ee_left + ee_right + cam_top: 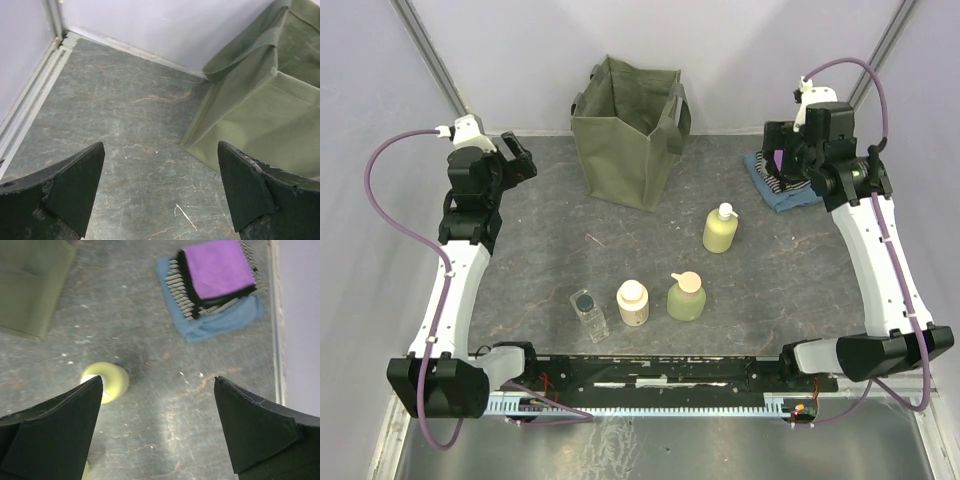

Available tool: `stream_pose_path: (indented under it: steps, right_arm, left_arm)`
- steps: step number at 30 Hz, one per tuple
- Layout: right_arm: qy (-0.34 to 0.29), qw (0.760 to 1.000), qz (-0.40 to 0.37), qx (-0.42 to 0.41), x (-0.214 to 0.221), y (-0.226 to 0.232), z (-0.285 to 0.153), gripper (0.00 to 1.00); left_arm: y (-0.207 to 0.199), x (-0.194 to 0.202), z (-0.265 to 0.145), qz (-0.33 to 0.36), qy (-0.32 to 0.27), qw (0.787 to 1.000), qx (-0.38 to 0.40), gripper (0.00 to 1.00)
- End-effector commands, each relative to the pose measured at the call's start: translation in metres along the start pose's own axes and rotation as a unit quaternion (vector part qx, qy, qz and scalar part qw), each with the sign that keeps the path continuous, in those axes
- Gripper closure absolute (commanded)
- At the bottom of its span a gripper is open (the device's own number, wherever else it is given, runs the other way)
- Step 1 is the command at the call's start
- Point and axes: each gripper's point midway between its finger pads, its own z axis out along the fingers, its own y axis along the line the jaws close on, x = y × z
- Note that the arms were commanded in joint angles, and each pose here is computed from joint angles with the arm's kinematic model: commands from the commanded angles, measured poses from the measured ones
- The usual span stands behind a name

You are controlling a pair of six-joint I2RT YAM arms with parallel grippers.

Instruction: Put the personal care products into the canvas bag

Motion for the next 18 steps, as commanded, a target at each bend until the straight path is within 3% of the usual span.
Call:
stream_pose_path:
  steps: [1, 7, 15, 18]
  right_arm:
    - [-0.080, 0.993, -0.002, -0.085, -0.057, 0.038, -0.008, 0.00]
    - [-0.127, 0.975, 0.050, -0.178, -0.096, 0.086, 0.016, 0.00]
    - [-0.162, 0.931, 0.132, -0.298, -0.136, 0.168, 0.071, 0.00]
    - [-0.162, 0.926, 0.138, -0.311, -0.144, 0.194, 0.093, 0.00]
  left_arm:
    - [-0.033, -0.008, 0.008, 0.031, -0.017, 0.995, 0.092, 0.00]
    - [-0.060, -0.018, 0.025, 0.053, 0.006, 0.988, 0.148, 0.00]
    - [-0.064, -0.031, 0.030, 0.066, -0.004, 0.986, 0.151, 0.00]
    - [-0.061, -0.028, 0.029, 0.070, -0.002, 0.987, 0.146, 0.00]
